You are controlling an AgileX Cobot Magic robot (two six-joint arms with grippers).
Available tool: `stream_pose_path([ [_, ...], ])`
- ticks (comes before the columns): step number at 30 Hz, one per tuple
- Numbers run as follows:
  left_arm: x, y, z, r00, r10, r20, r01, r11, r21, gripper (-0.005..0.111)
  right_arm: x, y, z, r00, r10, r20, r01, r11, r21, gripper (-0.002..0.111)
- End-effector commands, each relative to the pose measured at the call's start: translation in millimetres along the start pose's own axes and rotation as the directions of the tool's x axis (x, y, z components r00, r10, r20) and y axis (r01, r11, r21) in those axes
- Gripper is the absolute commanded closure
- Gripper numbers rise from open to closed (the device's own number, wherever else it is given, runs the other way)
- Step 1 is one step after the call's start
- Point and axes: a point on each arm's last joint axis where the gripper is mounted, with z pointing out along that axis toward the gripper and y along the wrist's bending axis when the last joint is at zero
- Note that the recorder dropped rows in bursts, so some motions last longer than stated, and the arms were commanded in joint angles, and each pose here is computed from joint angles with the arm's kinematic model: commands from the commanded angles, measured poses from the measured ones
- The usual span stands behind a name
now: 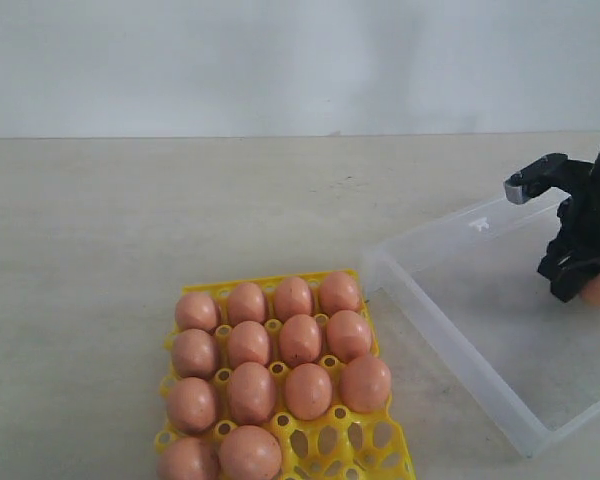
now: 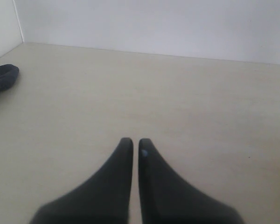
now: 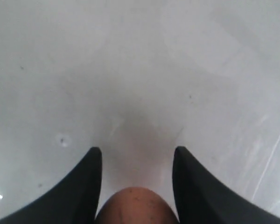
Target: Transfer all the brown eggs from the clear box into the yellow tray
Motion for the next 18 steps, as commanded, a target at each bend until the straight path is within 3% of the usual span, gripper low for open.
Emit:
stream_pose_path([
  [1,0.8,-0.2,0.2,1.0,0.005,0.003,-0.005,1.0,0.003,0.103,-4.9,-2.2,-9.9,0.996,0.02,0.086,-0.023,0.999,0.04,0.108],
  [15,0.8,-0.2,0.2,1.0,0.005,0.003,-0.005,1.0,0.003,0.103,-4.2,-1.3,-11.6,0.996,0.029,0.081,-0.032,0.999,0.033,0.108],
  [18,0.8,-0.2,0.2,1.0,0.005,0.003,-0.005,1.0,0.003,0.103,-2.3,0.7,-11.4,0.997,0.041,0.061,-0.042,0.999,0.01,0.102],
])
